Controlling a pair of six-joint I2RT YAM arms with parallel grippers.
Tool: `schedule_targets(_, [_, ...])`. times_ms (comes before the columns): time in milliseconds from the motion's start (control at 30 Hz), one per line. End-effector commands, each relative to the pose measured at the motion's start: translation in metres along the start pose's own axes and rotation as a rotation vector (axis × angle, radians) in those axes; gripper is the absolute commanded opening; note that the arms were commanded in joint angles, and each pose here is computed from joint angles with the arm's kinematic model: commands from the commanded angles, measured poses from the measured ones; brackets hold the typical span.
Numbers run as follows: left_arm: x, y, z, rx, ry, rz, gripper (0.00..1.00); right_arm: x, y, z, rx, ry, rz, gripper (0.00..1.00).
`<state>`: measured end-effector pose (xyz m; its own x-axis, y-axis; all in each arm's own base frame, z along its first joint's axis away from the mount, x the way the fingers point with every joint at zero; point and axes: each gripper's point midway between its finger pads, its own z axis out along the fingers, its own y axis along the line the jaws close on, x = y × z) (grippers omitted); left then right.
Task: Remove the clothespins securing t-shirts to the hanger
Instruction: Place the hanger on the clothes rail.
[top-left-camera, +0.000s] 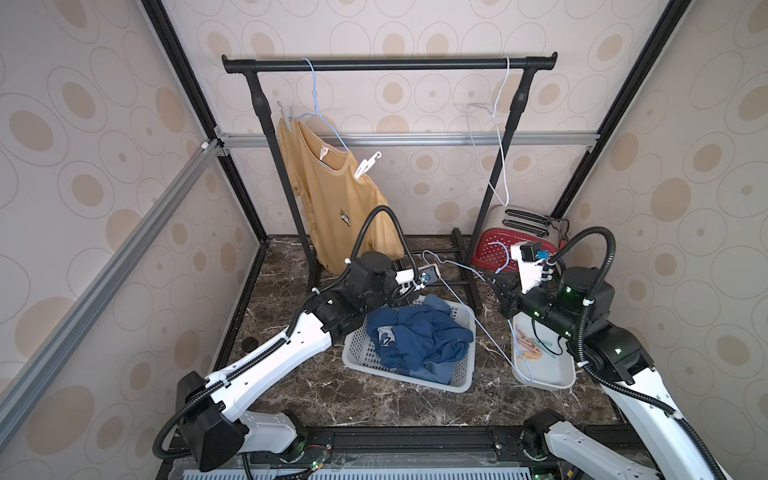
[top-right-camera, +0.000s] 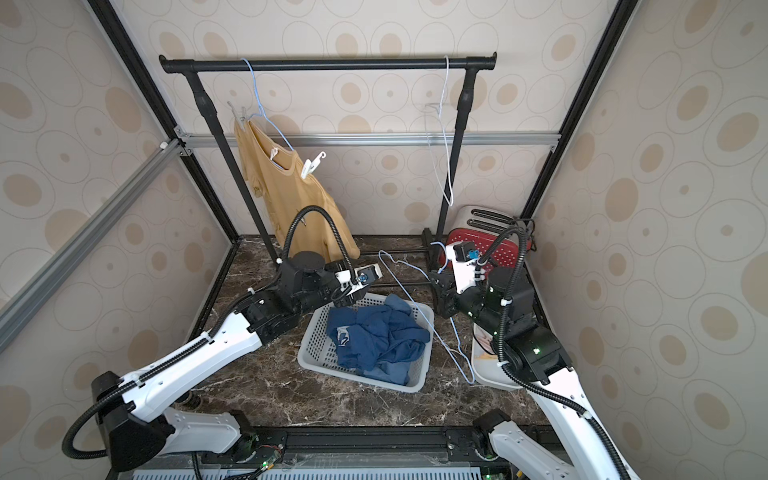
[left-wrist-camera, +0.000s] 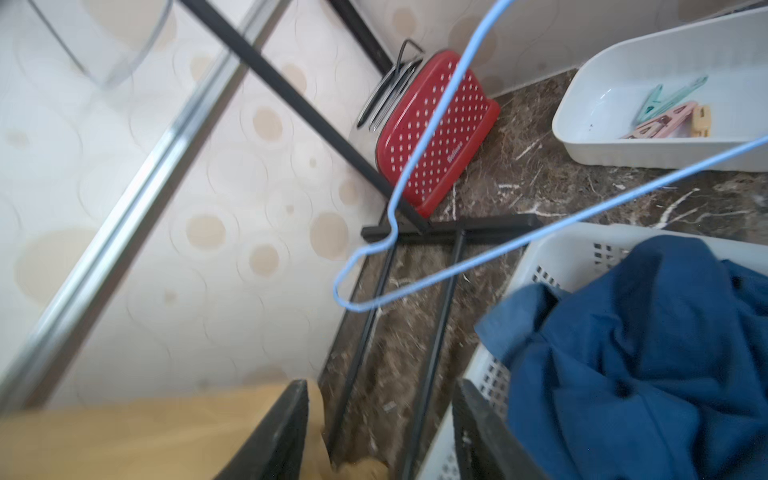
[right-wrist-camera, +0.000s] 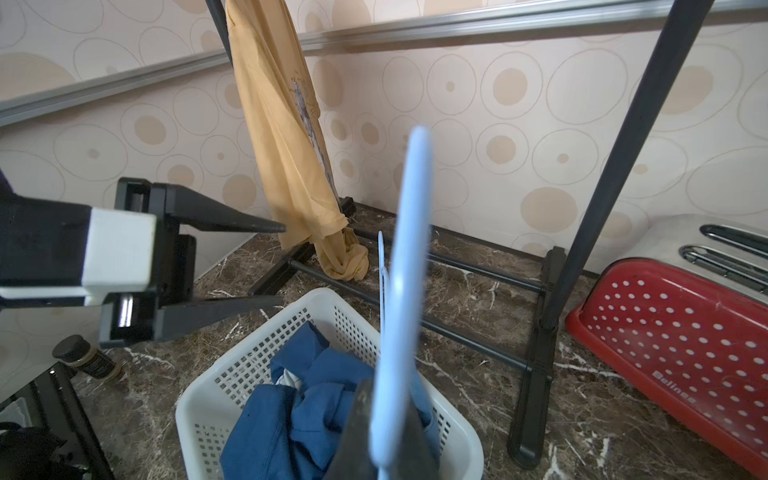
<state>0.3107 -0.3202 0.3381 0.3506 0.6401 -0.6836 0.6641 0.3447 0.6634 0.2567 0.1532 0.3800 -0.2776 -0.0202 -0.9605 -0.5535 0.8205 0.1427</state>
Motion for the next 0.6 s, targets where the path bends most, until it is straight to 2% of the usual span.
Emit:
schedule_targets(0, [-0.051,0.008,0.008,-0.002,-0.199,0.089,0.43,0.006,0.005,0.0,-0.014,0.025,0.037,0.0])
schedule_targets(200, [-0.07,-0.02,0.027,0.075,-0.281,0.192,0.37,0.011,0.013,0.005,-0.029,0.059,0.047,0.0])
schedule_targets(567, [-0.08,-0.029,0.041,0.098,-0.287,0.187,0.2,0.016,0.025,0.015,-0.056,0.084,0.017,0.0])
